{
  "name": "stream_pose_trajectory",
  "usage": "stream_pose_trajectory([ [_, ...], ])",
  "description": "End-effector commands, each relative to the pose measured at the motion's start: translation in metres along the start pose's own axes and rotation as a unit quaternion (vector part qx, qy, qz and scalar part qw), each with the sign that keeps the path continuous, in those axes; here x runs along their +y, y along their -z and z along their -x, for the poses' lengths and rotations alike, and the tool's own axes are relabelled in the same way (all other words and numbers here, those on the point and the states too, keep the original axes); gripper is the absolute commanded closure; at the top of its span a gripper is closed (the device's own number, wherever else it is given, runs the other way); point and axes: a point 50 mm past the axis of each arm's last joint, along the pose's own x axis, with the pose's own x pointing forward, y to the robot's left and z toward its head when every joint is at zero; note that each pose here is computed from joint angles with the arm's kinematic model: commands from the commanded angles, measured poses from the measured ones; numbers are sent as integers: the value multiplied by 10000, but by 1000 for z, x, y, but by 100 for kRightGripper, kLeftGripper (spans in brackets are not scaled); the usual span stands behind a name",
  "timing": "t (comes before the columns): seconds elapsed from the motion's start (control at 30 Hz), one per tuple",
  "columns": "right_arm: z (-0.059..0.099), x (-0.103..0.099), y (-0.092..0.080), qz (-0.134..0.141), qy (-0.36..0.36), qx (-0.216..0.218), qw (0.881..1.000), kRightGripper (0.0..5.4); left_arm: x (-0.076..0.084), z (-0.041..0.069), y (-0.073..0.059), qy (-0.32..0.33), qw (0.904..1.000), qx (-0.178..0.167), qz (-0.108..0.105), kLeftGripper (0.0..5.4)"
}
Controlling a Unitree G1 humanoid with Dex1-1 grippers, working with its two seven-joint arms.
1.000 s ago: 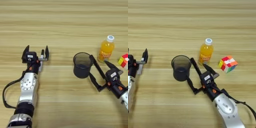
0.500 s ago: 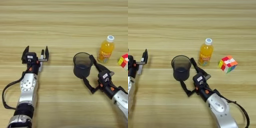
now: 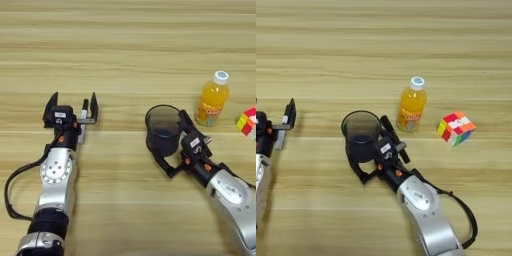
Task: Move the objects on the table
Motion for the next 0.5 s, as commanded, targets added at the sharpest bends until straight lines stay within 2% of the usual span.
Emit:
stream_pose_trajectory([
  [0.03, -9, -2, -2, -30, 41, -87, 9999, 4, -3, 0, 2, 25, 10000, 66, 14, 0],
  [0.2, -18, 0, -2, -19, -36, -95, 9999, 4, -4, -1, 2, 41, 10000, 81, 31, 0],
  [0.4, -30, 2, -1, -67, -26, -120, 9999, 66, -4, -1, 3, 42, 10000, 81, 30, 0],
  [0.5, -34, 5, -4, -58, -88, -170, 9998, 71, -5, -1, 3, 47, 10000, 81, 29, 0],
])
